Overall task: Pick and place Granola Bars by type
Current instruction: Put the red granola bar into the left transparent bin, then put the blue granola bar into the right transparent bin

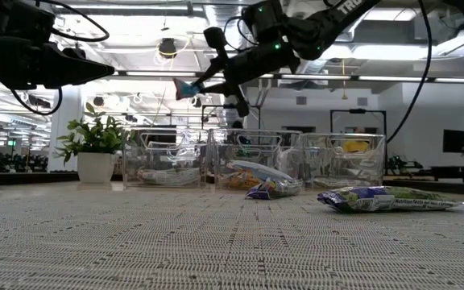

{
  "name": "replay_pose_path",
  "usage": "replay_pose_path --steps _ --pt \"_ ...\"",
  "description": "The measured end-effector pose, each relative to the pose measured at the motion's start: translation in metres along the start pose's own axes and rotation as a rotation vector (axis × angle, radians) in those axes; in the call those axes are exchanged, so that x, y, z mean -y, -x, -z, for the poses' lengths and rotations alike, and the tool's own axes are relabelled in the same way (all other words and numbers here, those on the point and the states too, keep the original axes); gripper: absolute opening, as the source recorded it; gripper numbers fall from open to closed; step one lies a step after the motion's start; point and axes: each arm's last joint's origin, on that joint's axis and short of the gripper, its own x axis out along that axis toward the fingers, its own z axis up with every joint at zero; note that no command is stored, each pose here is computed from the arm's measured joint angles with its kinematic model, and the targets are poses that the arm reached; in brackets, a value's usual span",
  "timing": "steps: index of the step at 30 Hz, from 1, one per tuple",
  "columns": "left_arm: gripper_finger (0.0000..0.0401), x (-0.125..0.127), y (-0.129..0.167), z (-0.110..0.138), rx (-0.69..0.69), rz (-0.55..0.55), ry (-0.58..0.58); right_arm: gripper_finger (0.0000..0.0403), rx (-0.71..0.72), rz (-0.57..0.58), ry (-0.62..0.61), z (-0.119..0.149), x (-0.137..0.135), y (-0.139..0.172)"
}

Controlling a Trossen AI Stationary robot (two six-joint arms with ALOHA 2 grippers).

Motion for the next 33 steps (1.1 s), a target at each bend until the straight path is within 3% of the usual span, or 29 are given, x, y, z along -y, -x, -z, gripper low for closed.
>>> replay_pose_path --steps 9,24,33 --pt "0.0149 0.0 0.0 -0.0001 0.0 0.0 0.0 0.0062 -0.069 -0.034 0.123 -0.0036 0.0034 0.0002" --pt "0.0149 -0.0001 0.0 -0.0001 0.0 -0.001 0.0 0.0222 -0.068 -0.034 0.123 -0.0071 0.0054 0.0003" --pt "0.0149 0.0 0.0 0.0 0.0 -0.001 0.0 0.0244 -0.109 -0.071 0.131 0.0028 -0.0013 0.0002"
